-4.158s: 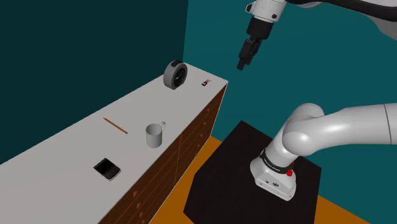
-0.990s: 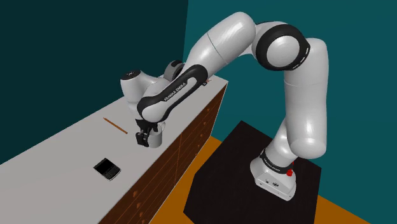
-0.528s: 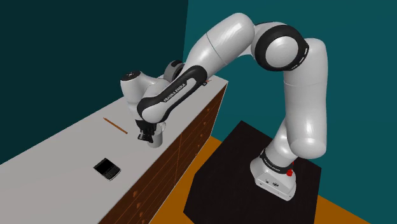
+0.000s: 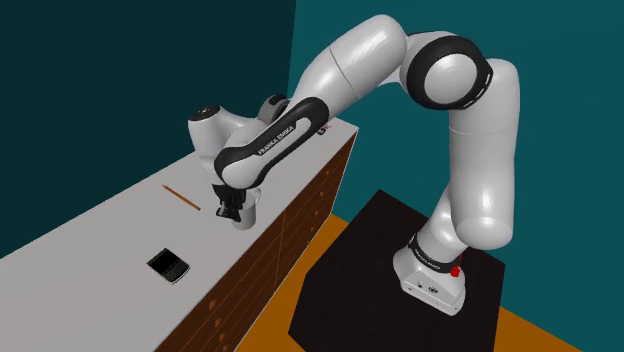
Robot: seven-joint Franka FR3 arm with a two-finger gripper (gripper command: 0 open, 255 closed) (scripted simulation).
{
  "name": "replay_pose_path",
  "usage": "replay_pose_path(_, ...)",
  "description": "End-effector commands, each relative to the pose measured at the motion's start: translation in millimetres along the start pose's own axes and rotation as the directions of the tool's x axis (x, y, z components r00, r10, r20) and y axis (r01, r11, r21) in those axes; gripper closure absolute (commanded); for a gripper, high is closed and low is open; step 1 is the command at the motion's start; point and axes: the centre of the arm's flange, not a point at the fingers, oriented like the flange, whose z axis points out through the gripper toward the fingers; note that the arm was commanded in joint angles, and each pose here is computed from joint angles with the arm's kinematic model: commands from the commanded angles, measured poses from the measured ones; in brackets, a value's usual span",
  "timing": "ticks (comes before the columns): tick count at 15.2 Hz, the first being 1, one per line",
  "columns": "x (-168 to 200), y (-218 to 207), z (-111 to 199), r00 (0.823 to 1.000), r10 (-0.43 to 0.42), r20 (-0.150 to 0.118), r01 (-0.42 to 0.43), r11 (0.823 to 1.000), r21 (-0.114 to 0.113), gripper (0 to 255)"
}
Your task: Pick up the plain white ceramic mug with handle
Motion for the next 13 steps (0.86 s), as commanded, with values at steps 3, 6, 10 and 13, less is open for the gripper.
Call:
replay_pose_path(3, -4, 2, -20, 1.000, 0.000, 0.000, 0.000, 1.000, 0.000, 255)
replay_pose_path(6, -6, 2, -36, 1.000, 0.000, 0.000, 0.000, 1.000, 0.000, 255)
replay_pose_path(10, -10, 3, -57, 1.000, 0.000, 0.000, 0.000, 1.000, 0.000, 255)
replay_pose_path(13, -11, 3, -63, 1.000, 0.000, 0.000, 0.000, 1.000, 0.000, 255)
